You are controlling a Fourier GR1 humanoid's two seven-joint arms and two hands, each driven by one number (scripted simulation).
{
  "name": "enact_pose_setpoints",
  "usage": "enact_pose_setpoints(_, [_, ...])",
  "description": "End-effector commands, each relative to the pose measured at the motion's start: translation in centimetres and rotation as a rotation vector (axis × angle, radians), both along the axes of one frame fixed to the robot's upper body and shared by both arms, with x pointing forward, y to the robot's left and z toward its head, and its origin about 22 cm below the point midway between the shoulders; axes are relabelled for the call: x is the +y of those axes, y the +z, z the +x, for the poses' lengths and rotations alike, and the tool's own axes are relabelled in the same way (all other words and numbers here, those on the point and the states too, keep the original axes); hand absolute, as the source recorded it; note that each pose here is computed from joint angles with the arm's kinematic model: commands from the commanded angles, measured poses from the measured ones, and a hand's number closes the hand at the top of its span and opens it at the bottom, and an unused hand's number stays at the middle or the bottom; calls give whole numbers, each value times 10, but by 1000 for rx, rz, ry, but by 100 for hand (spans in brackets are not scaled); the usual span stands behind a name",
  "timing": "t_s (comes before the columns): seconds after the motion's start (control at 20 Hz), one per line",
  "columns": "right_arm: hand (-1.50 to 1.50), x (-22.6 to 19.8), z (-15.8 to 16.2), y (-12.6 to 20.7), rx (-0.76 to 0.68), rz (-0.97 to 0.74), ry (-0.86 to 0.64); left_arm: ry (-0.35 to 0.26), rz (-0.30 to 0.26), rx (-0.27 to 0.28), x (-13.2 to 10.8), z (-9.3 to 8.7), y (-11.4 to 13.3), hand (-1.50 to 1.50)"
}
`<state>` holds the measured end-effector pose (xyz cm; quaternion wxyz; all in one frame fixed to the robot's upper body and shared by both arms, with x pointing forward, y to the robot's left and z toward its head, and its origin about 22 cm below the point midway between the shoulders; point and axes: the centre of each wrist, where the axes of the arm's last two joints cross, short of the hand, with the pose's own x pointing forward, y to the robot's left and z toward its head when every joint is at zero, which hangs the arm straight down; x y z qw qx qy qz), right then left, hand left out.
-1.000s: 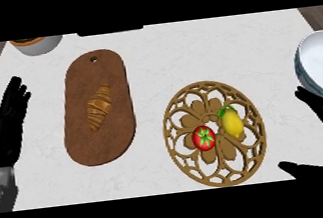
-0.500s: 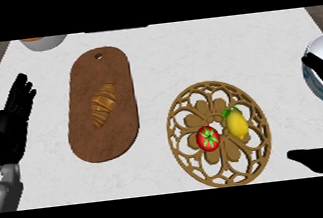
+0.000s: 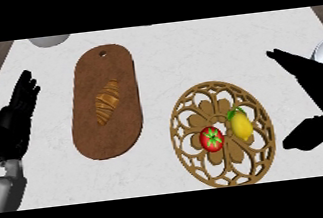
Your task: Pick the lemon from the placemat and place it in the bowl
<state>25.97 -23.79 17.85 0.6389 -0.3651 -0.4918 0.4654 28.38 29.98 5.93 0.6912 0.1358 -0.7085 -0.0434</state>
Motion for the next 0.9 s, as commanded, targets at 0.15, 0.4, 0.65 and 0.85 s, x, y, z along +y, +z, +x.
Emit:
enact_pose_setpoints(0.15, [-150, 25, 39, -13, 209, -41, 56, 28, -4, 12, 6, 2, 1, 0])
enact_pose_setpoints(0.4, [-150, 42, 52, -54, 389, -143, 55, 16, -6, 16, -4, 1, -6, 0])
enact_pose_setpoints(0.65, [-150, 46, 52, -57, 438, -180, 56, 15, 7, -6, 6, -12, 2, 0])
enact_pose_setpoints(0.85, [-150, 52, 61, -78, 307, -250, 88, 19, 0, 1, 27, -4, -2, 0])
